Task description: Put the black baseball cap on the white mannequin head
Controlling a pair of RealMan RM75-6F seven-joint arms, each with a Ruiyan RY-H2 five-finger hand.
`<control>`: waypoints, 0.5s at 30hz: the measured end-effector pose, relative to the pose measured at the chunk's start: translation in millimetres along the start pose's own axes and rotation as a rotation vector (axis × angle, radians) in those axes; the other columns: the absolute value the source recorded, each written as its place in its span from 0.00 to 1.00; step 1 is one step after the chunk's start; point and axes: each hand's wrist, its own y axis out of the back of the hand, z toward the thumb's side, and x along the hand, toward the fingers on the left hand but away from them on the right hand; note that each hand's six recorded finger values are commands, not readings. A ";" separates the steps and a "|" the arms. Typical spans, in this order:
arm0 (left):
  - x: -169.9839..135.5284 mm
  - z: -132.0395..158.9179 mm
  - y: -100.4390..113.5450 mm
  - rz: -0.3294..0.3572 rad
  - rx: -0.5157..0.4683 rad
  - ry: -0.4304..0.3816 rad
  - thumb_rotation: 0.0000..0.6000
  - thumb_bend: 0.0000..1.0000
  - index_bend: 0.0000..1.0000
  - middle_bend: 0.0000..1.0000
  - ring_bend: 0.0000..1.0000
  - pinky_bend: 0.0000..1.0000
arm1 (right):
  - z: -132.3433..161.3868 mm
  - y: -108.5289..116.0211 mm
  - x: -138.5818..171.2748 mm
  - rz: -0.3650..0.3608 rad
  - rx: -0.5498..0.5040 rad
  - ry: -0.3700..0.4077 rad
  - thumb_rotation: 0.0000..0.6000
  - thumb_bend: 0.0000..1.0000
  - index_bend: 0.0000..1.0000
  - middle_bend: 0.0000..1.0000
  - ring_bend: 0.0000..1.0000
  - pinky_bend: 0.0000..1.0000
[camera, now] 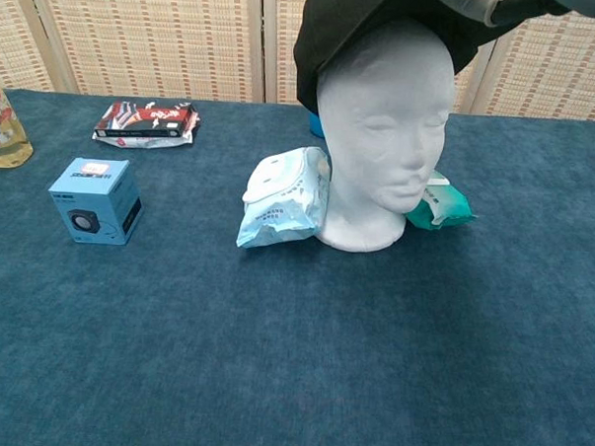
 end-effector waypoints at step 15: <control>-1.4 -1.6 -0.2 -0.002 0.006 0.006 1.00 0.21 0.56 0.75 0.69 0.94 | 17.8 -1.8 19.4 0.036 -0.009 0.038 1.00 0.43 0.70 0.42 0.26 0.32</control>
